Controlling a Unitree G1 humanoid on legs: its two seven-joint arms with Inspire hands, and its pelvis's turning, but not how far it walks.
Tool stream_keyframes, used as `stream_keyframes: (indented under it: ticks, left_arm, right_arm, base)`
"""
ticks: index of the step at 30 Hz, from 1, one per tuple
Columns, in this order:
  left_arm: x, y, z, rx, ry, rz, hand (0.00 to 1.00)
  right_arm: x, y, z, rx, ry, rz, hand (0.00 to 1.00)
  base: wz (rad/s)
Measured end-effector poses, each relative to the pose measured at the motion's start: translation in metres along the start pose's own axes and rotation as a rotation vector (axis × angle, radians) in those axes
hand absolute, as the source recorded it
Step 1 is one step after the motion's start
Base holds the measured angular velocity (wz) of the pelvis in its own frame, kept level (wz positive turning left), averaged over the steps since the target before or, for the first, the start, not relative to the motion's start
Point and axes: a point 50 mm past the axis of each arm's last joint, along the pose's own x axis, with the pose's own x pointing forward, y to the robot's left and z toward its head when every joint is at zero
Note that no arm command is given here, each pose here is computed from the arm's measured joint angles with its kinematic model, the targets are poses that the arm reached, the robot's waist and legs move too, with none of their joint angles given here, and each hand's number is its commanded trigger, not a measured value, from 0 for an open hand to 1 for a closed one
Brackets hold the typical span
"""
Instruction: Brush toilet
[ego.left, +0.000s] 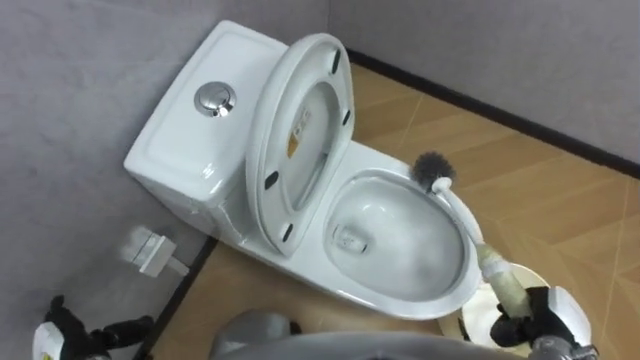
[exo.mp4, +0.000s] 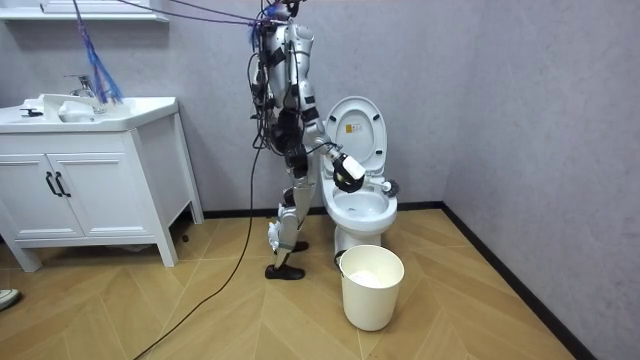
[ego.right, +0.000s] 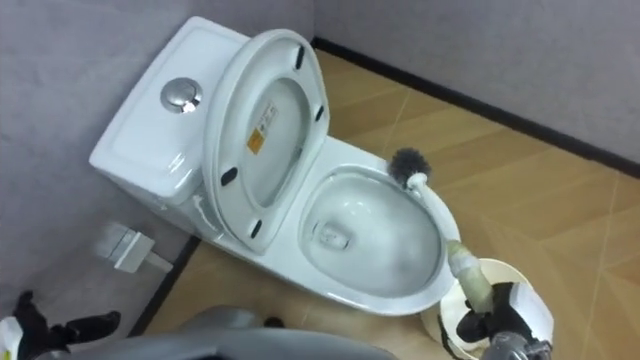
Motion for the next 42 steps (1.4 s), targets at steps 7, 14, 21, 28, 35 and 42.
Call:
stream_keyframes:
  ticks: [7, 14, 21, 28, 35, 42]
  left_arm:
    - [0.0, 0.01, 0.028, -0.026, -0.151, 0.09, 0.0]
    - [-0.007, 0.013, 0.06, -0.023, -0.332, 0.11, 0.0]
    - [-0.021, 0.014, 0.105, 0.025, -0.604, 0.11, 0.0]
    - [-0.026, 0.008, 0.121, 0.124, -0.761, 0.101, 0.0]
    - [-0.035, -0.008, 0.14, 0.173, -0.881, 0.042, 0.0]
    - [-0.036, -0.013, 0.139, 0.218, -0.893, -0.019, 0.0]
  right_arm:
    - [-0.003, 0.004, -0.009, -0.008, 0.032, 0.03, 1.0]
    - [-0.001, 0.003, -0.015, -0.05, 0.065, 0.072, 1.0]
    - [0.0, 0.004, -0.024, -0.142, 0.096, 0.162, 1.0]
    - [0.001, 0.002, -0.024, -0.229, 0.07, 0.196, 1.0]
    - [0.005, 0.0, -0.01, -0.339, -0.024, 0.191, 1.0]
    - [0.006, 0.0, -0.007, -0.369, -0.04, 0.21, 1.0]
  base:
    - [0.18]
    - [0.15]
    - [0.02]
    - [-0.05]
    - [-0.09]
    - [-0.11]
